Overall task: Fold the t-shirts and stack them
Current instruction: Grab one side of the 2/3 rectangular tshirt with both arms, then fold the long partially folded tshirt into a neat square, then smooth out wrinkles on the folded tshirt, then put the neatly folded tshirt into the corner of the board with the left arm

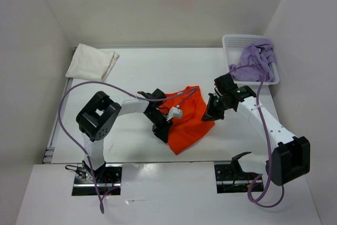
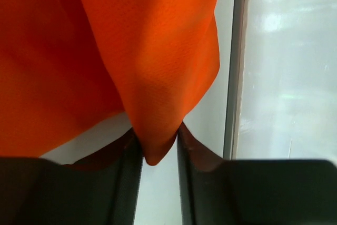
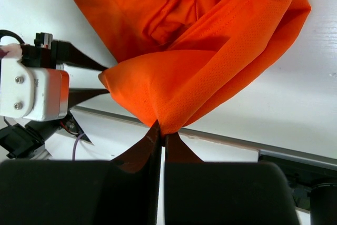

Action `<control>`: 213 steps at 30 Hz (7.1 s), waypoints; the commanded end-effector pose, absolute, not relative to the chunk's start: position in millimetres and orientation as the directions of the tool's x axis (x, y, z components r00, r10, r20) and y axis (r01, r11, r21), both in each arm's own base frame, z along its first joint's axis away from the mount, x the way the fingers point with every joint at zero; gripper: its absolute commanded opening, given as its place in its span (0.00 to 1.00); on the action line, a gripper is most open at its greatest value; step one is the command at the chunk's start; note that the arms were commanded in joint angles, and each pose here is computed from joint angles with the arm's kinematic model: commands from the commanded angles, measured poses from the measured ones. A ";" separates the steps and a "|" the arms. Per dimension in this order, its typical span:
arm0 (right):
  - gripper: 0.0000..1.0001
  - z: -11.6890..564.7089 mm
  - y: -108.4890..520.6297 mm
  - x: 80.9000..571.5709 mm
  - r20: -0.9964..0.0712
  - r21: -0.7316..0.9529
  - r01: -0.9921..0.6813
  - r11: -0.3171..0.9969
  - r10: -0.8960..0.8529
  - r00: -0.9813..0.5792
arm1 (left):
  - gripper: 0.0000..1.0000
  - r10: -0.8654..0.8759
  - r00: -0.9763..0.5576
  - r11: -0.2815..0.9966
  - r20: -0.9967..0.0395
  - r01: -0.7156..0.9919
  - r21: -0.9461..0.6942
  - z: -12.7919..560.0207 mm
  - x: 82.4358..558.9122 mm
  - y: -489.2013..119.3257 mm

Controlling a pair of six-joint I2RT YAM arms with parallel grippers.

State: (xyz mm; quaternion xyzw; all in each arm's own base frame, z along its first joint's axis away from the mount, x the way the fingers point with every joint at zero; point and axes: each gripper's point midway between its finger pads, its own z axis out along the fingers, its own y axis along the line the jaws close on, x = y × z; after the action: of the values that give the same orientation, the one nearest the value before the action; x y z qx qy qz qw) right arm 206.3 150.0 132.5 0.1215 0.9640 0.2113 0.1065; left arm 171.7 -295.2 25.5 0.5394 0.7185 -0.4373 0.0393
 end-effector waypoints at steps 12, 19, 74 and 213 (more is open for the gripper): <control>0.00 146.8 155.0 226.5 -0.218 0.463 0.164 0.871 0.291 -0.932 | 0.05 0.629 -0.413 0.001 -0.659 0.848 -0.531 98.4 210.7 -316.0; 0.00 155.6 163.5 255.1 -0.252 0.473 0.150 0.868 0.296 -0.921 | 0.04 0.602 -0.443 0.073 -0.665 0.859 -0.506 118.5 236.0 -308.6; 0.38 148.5 134.3 495.4 -0.553 0.302 0.149 0.942 0.300 -0.777 | 1.00 0.337 -0.650 0.699 -0.681 0.657 -0.283 131.2 442.4 -192.4; 0.81 207.0 51.1 431.7 -0.733 0.283 0.275 0.919 0.392 -0.555 | 0.00 0.441 -0.636 0.887 -0.633 0.414 0.202 123.5 535.1 -95.6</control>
State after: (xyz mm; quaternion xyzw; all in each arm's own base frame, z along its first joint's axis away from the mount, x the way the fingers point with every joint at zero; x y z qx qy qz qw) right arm 428.7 56.3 176.1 0.1930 0.8950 0.0694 0.3960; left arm 518.0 -138.1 92.6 0.2431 0.9141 -0.0601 0.3190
